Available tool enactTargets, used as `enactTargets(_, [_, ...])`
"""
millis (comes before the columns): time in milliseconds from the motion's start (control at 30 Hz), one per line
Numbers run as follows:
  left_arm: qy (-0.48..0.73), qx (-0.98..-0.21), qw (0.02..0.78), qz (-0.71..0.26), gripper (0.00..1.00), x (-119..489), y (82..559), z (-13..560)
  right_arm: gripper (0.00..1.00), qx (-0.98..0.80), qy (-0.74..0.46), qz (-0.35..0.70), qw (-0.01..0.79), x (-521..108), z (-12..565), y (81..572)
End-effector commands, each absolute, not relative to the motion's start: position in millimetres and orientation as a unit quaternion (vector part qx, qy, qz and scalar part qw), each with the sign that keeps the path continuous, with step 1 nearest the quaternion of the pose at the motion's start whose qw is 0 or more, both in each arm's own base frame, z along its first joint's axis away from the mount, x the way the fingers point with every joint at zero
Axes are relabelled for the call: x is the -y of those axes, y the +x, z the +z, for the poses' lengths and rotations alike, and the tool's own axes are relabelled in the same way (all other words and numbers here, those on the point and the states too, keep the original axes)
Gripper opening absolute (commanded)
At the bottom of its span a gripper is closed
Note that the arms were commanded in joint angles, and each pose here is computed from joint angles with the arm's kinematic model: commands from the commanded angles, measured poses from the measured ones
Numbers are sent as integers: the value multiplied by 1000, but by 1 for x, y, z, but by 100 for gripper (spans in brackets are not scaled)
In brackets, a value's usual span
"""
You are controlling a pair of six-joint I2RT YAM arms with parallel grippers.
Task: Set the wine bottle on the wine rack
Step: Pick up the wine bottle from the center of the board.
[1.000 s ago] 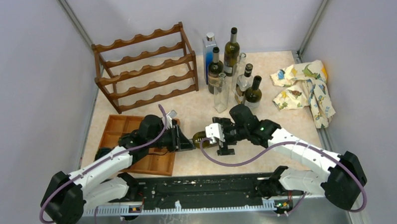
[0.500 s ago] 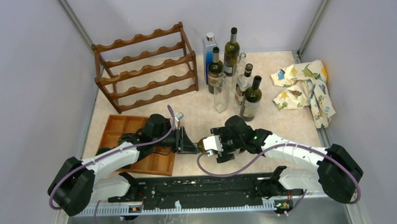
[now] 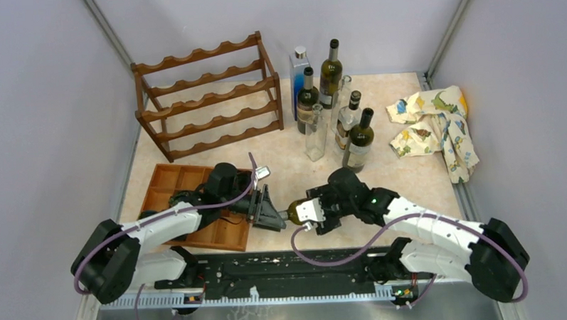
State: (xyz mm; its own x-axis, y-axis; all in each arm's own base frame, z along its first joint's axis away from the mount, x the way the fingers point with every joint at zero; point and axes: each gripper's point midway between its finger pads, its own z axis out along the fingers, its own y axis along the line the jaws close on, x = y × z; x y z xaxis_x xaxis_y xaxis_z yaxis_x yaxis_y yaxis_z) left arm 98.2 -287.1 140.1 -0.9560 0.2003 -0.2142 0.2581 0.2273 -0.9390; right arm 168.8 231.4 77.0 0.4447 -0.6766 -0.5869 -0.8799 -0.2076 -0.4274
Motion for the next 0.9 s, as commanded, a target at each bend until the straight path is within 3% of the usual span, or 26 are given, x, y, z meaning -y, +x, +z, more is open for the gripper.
enactTargets(0, [189, -758, -27, -624, 90, 285, 82, 149, 0, -417, -783, 133, 441, -249, 123, 167])
enactTargets(233, [202, -761, -84, -610, 84, 295, 79, 146, 0, -366, -826, 116, 413, -253, 115, 156])
enactTargets(400, [209, -767, -100, -598, 71, 301, 76, 143, 0, -356, -837, 111, 401, -260, 112, 153])
enactTargets(867, [209, -824, -114, -514, 69, 290, 72, 108, 0, -388, -831, 91, 388, -265, 121, 170])
